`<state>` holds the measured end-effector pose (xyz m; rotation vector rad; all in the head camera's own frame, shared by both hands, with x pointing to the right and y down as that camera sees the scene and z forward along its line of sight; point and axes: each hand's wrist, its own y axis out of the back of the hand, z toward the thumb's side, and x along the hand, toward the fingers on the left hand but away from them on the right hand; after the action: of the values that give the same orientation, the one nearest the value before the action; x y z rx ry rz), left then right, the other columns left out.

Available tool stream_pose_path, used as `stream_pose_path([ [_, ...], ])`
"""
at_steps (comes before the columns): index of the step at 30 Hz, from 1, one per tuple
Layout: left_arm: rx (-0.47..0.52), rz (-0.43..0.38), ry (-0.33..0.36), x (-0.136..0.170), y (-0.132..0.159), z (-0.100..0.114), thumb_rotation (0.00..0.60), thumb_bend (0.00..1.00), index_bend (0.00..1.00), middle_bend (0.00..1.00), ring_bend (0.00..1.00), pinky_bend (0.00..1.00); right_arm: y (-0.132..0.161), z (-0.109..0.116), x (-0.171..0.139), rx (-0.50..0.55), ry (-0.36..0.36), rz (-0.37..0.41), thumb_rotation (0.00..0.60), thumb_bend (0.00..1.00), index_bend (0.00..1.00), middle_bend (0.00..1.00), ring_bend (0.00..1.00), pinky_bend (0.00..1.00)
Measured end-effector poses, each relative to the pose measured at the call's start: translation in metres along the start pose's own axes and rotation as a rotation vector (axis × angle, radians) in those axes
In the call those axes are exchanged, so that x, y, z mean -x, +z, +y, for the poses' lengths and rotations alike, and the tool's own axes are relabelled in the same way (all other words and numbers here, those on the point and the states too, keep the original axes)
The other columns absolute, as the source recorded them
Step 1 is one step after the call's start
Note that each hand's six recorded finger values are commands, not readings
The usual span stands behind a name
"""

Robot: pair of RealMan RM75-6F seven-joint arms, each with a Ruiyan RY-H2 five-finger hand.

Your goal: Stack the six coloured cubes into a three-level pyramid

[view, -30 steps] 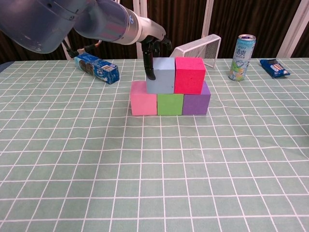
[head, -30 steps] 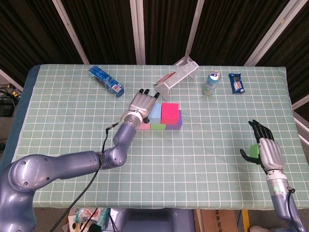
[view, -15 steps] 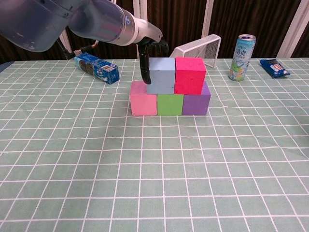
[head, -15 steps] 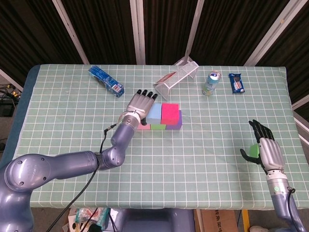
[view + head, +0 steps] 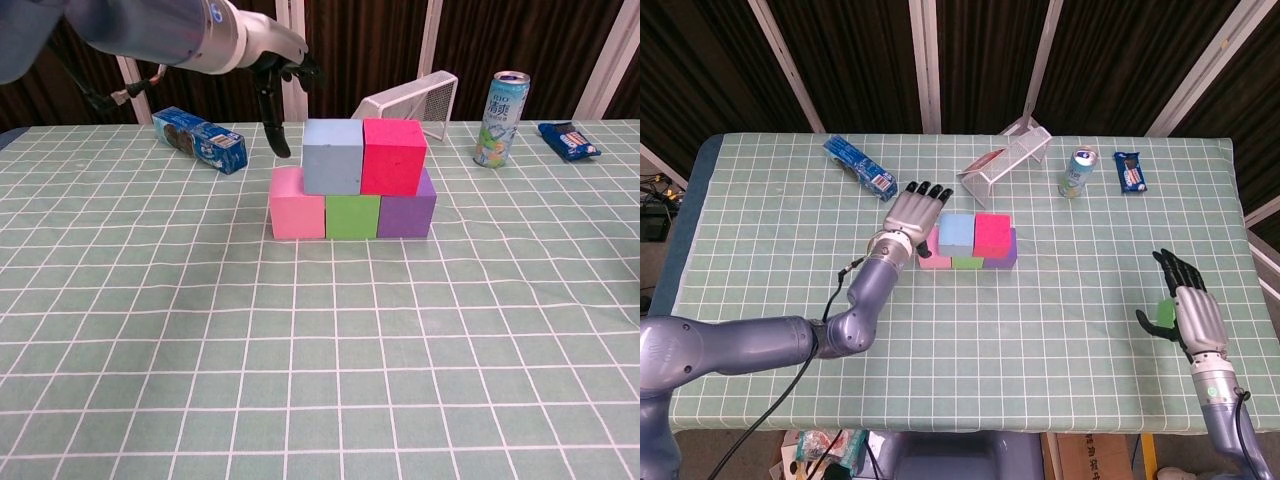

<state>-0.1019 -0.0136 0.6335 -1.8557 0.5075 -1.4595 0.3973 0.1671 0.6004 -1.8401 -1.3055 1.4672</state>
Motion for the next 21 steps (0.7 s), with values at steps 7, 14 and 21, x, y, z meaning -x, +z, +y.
stream_pose_path([
  [7,0.076,0.013,0.079,0.040,-0.032,0.007,0.600,0.09,0.00,0.04,0.01,0.06,0.000,-0.002,-0.003,-0.009,0.029,-0.007,0.600,0.35,0.00,0.00,0.00,0.00],
  [14,0.146,0.063,0.182,0.096,-0.085,0.000,0.600,0.09,0.00,0.05,0.01,0.06,0.001,-0.003,-0.005,-0.016,0.040,-0.008,0.600,0.35,0.00,0.00,0.00,0.00],
  [21,0.163,0.095,0.221,0.147,-0.130,-0.030,0.600,0.10,0.00,0.07,0.01,0.06,0.003,-0.007,-0.009,-0.035,0.058,-0.007,0.600,0.35,0.00,0.00,0.00,0.00],
])
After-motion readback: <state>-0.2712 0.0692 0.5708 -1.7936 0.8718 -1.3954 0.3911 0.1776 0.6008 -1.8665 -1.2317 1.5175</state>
